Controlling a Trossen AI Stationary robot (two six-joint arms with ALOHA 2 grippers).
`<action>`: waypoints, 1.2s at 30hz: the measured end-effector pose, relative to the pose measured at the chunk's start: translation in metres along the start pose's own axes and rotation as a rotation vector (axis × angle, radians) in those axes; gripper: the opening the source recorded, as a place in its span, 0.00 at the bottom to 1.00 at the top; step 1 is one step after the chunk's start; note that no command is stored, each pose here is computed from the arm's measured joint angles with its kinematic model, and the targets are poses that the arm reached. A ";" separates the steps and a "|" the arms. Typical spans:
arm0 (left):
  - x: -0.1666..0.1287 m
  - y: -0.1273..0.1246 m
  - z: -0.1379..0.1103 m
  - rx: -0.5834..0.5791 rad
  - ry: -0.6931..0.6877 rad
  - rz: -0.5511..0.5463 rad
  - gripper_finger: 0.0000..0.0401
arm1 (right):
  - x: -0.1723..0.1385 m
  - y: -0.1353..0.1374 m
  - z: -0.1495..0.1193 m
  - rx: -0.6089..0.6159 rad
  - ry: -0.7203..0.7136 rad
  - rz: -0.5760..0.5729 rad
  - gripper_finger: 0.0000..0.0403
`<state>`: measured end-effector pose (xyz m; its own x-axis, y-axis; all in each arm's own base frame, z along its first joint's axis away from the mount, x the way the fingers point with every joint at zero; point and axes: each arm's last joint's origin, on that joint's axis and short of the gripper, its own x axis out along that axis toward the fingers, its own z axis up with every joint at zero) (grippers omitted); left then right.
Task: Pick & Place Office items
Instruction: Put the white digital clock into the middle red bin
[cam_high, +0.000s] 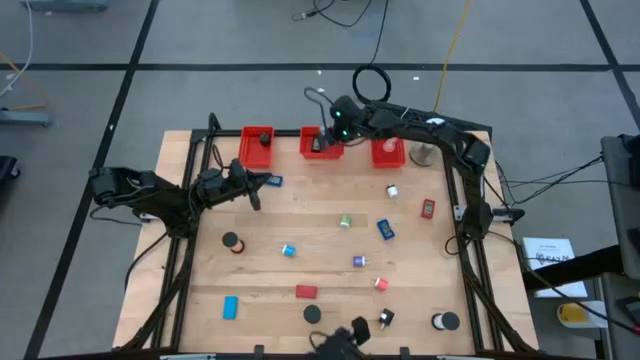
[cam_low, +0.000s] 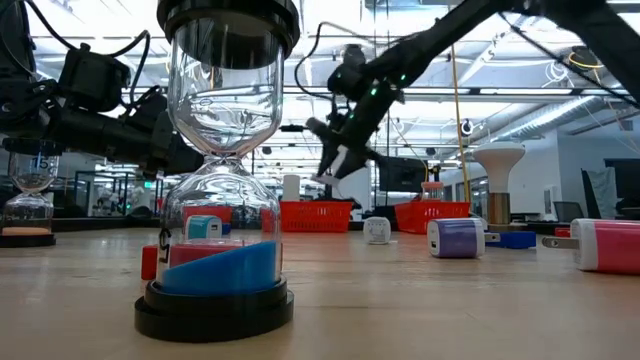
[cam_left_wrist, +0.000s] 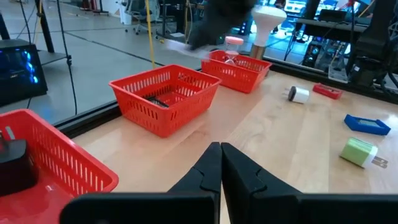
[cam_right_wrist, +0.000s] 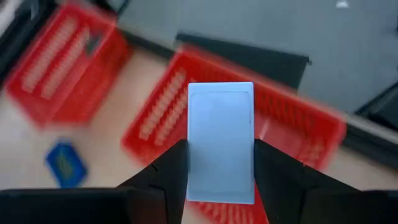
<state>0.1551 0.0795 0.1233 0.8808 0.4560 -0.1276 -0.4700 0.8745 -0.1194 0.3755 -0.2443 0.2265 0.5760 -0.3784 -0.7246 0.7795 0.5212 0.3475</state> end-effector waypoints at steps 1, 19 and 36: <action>0.000 0.000 0.000 -0.003 0.000 0.000 0.02 | 0.004 -0.003 0.002 0.018 0.001 -0.007 0.36; 0.000 0.001 -0.001 -0.013 0.006 0.010 0.02 | 0.048 -0.013 -0.013 0.149 0.099 -0.070 0.38; 0.000 0.001 -0.002 -0.029 0.017 0.012 0.01 | 0.059 -0.010 -0.023 0.168 0.116 -0.072 0.44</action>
<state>0.1546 0.0800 0.1215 0.8741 0.4634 -0.1457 -0.4823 0.8637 -0.1463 0.3960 -0.2540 0.1669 0.4928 -0.3148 -0.8112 0.8533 0.3575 0.3796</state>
